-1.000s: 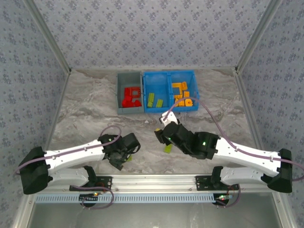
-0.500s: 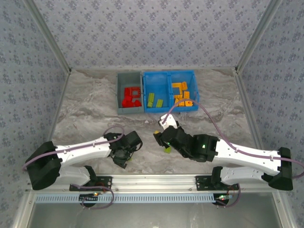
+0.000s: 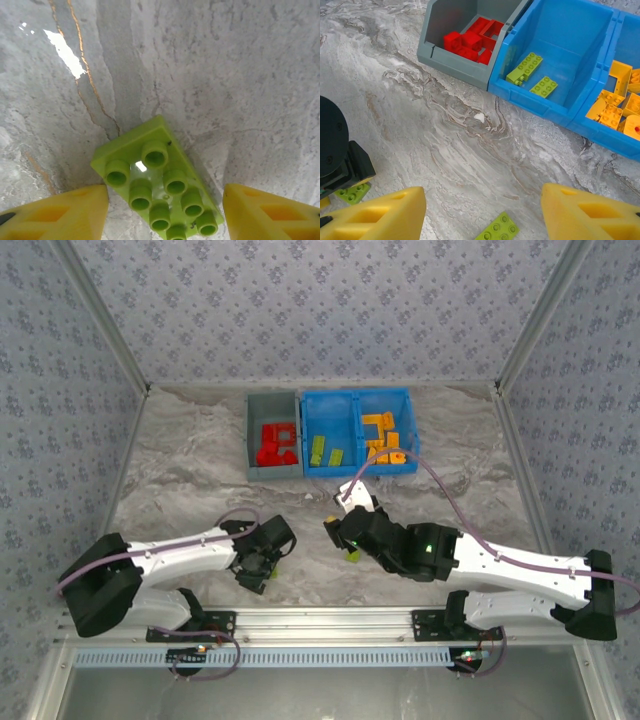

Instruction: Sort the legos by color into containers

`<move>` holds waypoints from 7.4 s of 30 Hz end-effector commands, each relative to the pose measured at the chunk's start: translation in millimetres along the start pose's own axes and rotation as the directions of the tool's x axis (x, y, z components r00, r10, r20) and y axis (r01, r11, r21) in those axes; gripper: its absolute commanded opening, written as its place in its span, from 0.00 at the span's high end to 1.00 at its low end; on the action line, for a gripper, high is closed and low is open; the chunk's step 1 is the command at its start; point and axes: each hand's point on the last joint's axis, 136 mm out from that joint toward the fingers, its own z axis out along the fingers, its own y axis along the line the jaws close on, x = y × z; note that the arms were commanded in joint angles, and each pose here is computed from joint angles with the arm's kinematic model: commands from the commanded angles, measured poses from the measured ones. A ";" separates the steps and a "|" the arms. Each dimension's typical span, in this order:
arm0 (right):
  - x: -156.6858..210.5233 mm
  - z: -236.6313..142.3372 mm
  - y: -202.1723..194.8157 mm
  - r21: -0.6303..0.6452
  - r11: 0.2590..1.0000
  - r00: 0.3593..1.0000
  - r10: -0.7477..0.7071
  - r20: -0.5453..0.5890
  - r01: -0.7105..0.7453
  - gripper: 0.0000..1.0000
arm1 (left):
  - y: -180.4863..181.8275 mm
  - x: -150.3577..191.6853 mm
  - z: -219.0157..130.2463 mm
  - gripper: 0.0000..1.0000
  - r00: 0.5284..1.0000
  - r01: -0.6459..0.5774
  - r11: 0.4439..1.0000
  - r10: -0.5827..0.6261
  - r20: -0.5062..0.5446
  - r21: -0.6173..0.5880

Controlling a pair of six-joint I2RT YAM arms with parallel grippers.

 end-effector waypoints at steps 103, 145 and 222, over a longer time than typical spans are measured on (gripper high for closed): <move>-45.3 10.3 -97.4 0.158 0.859 0.873 0.473 0.123 -0.487 0.32 | -440.5 2.7 -34.4 0.60 0.660 -0.751 0.580 0.653 0.373 0.315; 219.9 24.3 -134.0 0.689 0.422 0.366 0.900 -0.237 -0.590 0.23 | -131.2 165.2 -214.1 0.23 -0.040 -0.853 -0.345 0.792 0.609 0.392; -101.2 135.8 -109.7 0.309 0.818 0.839 0.535 -0.098 -0.485 0.41 | -156.0 3.4 -215.1 0.13 0.467 -0.856 0.217 0.714 0.521 0.469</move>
